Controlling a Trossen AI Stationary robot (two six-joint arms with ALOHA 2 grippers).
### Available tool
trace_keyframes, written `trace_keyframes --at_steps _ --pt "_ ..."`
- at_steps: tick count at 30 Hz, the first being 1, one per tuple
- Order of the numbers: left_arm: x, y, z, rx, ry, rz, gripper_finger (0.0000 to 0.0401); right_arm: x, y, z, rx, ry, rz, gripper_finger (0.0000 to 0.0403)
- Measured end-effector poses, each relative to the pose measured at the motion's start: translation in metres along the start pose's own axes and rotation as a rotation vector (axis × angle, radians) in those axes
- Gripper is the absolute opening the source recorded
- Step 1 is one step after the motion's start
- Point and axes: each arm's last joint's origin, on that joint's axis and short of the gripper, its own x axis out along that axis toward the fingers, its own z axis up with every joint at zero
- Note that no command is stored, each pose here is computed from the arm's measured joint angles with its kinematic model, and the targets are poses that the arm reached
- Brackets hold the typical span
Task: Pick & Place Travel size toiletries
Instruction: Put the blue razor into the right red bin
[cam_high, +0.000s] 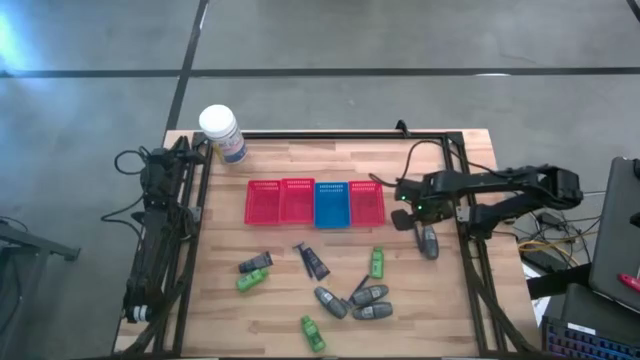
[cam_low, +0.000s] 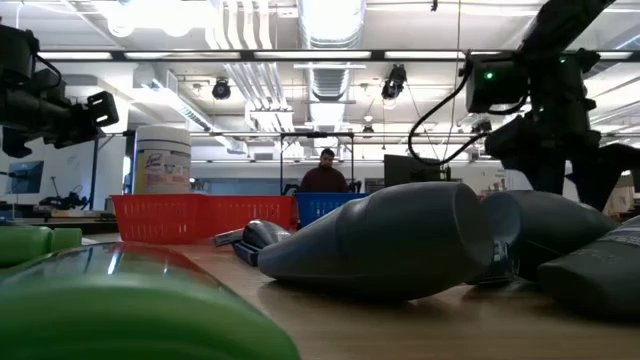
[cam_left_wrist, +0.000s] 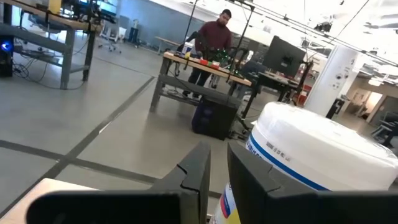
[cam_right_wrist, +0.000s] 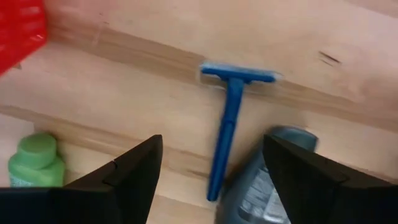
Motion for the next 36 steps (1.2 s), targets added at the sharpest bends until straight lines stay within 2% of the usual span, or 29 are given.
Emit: trace_keyframes --at_steps 3,8,11,17,22,26,31,36 --pt "0.0 0.0 0.0 0.0 0.001 0.0 0.006 0.007 0.002 0.002 0.002 0.009 -0.003 0.0254" --pt "0.0 0.0 0.0 0.0 0.0 0.0 0.006 0.025 -0.005 0.004 0.009 0.057 -0.093 0.024" --pt "0.0 0.0 0.0 -0.001 0.0 0.001 0.006 0.029 -0.004 0.005 -0.013 0.066 -0.101 0.0229" --pt "0.0 0.0 0.0 -0.002 -0.001 0.001 0.006 0.027 -0.001 0.006 -0.042 0.054 -0.094 0.0171" --pt "0.0 0.0 0.0 -0.007 -0.001 0.0 0.006 0.021 0.002 0.007 -0.096 0.008 -0.026 0.009" --pt "0.0 0.0 0.0 -0.008 -0.001 0.001 0.006 0.007 0.001 0.002 -0.076 -0.021 0.029 0.0026" --pt "0.0 0.0 0.0 -0.08 -0.003 0.007 0.006 -0.023 0.001 -0.005 0.002 -0.09 0.163 0.0025" --pt "0.0 0.0 0.0 -0.176 -0.004 0.007 0.006 -0.067 0.014 -0.003 0.102 -0.291 0.352 0.0022"
